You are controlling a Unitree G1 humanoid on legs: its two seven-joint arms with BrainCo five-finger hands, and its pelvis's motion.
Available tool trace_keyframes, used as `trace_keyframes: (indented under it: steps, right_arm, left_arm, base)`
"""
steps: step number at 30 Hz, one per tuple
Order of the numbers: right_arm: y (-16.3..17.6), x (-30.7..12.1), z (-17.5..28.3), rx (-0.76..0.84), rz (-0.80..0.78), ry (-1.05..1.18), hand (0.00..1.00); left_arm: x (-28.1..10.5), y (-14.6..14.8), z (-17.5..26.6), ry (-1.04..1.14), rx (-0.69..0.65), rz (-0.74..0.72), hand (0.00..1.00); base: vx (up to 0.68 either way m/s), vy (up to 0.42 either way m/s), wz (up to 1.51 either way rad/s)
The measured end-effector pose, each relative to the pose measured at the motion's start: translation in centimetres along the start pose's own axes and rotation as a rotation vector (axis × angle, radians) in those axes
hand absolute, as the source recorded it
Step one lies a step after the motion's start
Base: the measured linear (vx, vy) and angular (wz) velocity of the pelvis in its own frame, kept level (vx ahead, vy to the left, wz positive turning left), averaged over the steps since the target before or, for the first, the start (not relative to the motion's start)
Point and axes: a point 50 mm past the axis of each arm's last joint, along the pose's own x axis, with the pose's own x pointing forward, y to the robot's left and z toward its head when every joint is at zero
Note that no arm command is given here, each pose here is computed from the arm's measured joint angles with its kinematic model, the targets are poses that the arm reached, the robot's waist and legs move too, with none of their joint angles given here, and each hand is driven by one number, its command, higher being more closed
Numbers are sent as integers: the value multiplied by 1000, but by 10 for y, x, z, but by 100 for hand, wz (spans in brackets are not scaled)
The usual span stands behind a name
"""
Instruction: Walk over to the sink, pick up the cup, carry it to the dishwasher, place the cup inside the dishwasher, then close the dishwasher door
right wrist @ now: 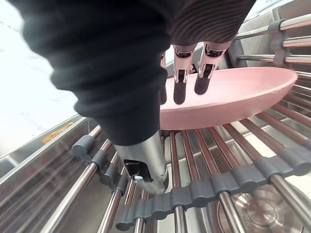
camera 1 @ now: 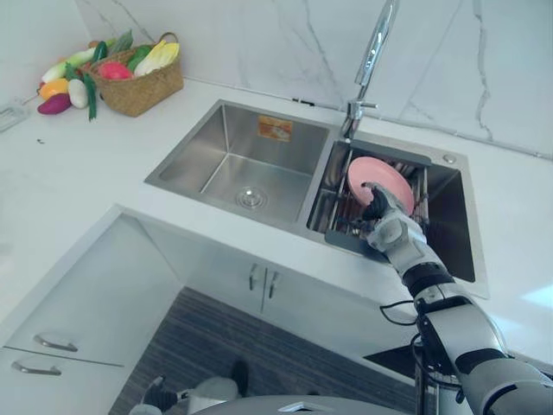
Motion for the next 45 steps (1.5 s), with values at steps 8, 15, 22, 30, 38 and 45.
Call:
trace_keyframes:
  steps: [8, 15, 22, 30, 38, 45]
  right_arm:
    - [-5, 2, -4, -56, 1, 14, 100]
    - [-7, 2, -6, -89, -40, 16, 100]
    - [-11, 2, -5, -80, -112, 3, 100]
    - [-38, 1, 4, 51, -253, -71, 100]
    - [-76, -5, 28, 212, -410, -217, 100]
    - [-106, -20, 57, 378, -506, -380, 100]
  left_arm:
    - [0, 0, 1, -8, 4, 0, 0]
    - [0, 1, 0, -11, 30, -3, 0]
    - [0, 1, 0, -11, 39, -4, 0]
    - [-2, 1, -5, 0, 38, -4, 0]
    - [-3, 0, -9, 5, 36, 3, 0]
    - [-4, 0, -10, 4, 35, 11, 0]
  base:
    - [0, 0, 0]
    - [0, 0, 0]
    - [0, 2, -2]
    - [-2, 6, -4]
    - [8, 7, -8]
    - [36, -8, -6]
